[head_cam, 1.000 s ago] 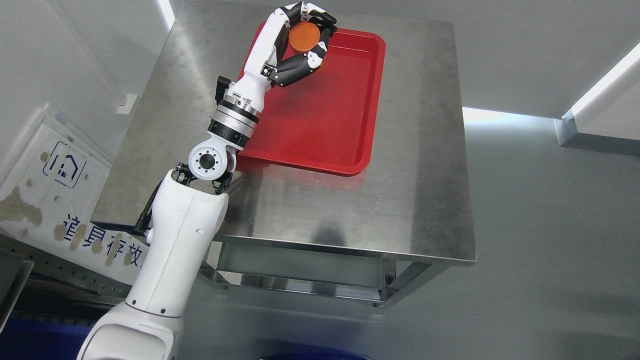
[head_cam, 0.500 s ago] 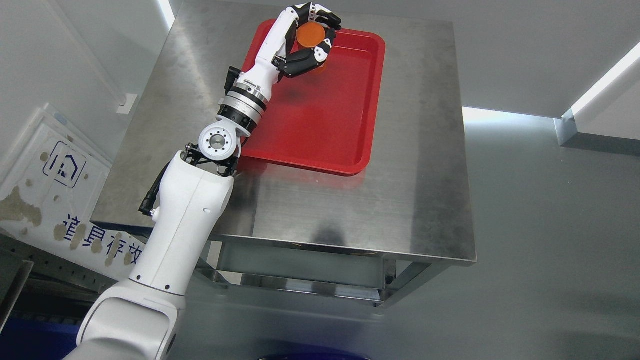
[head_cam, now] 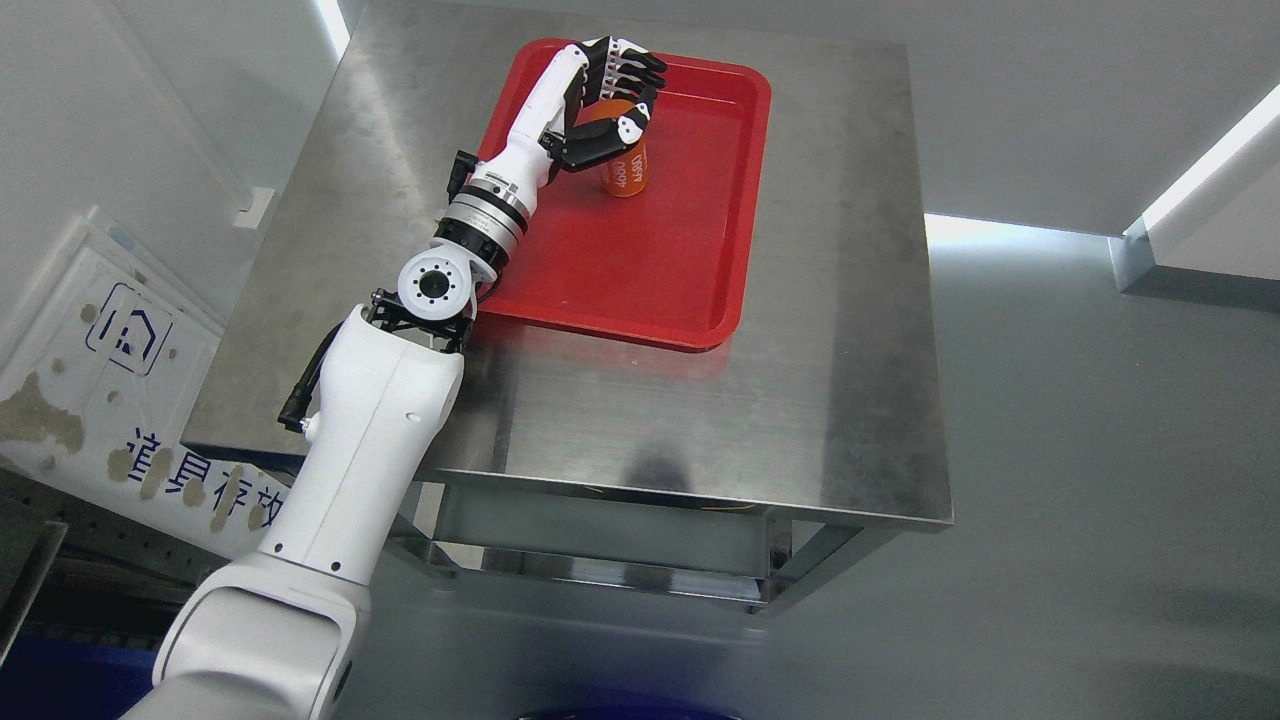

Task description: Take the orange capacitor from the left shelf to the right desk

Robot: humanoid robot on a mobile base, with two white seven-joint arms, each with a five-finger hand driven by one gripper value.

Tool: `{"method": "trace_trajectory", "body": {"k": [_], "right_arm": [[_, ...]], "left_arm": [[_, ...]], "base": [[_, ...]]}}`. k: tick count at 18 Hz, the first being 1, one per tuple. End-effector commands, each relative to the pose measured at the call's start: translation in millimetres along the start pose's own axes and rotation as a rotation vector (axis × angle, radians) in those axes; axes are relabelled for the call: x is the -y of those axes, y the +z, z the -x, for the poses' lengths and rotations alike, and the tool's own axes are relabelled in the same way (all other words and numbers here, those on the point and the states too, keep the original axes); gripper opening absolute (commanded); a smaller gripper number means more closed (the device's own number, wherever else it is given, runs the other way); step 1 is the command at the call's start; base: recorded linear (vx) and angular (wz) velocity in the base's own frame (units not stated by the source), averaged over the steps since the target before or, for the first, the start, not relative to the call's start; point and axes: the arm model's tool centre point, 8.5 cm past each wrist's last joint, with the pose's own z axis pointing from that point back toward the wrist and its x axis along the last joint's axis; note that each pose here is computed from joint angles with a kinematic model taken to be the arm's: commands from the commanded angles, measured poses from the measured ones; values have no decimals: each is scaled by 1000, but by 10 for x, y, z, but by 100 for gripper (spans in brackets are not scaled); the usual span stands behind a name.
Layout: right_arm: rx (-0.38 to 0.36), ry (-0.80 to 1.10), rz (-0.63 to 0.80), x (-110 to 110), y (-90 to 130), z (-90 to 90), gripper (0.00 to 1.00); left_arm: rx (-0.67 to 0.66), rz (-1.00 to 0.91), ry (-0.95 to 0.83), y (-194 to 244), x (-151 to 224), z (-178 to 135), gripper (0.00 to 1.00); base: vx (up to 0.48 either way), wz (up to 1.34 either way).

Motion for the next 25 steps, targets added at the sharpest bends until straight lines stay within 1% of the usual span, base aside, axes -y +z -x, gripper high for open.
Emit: {"method": "trace_trajectory", "body": {"k": [1,2,3,4,6,8,10,11,13,17,20,23,25], "right_arm": [[-9,-13,18,114,-3,135,100],[-9,-11,18,114,-3,135,100],[-9,-11,18,114,-3,135,100],[-9,-11,18,114,-3,135,100],[-9,-11,18,114,-3,135,100],[-9,-13,18,114,-3,135,100],[-9,-13,18,114,-3,135,100],[-9,-13,18,114,-3,135,100],[-9,-11,18,114,-3,135,100],[-9,-13,18,114,-3,135,100],[-9,-13,18,114,-3,135,100],[-9,-13,18,114,-3,135,100],[-9,-11,18,114,-3,135,100]], "left_arm": [[-81,-33,-11,58,-190,202,44],[-72,-36,-11,34,-207,158,61],[-46,-40,-17,-10,-237,59,73],[11,-56,-28,-93,-328,-158,81],[95,-162,-16,-166,-762,-496,84],[144,-239,6,-169,-1150,-709,87],[160,-222,20,-159,-1322,-806,99],[153,-224,27,-127,-1350,-778,99],[148,-309,63,33,-1599,-698,99],[107,-434,116,460,-1848,-321,100],[115,-422,82,651,-1687,-155,99],[145,-387,30,780,-1369,-257,100],[202,-433,3,906,-1128,-483,100]], "base": [[0,0],[0,0],[0,0],[0,0],[0,0],[0,0],[0,0],[0,0],[0,0],[0,0],[0,0],[0,0],[0,0]]}}
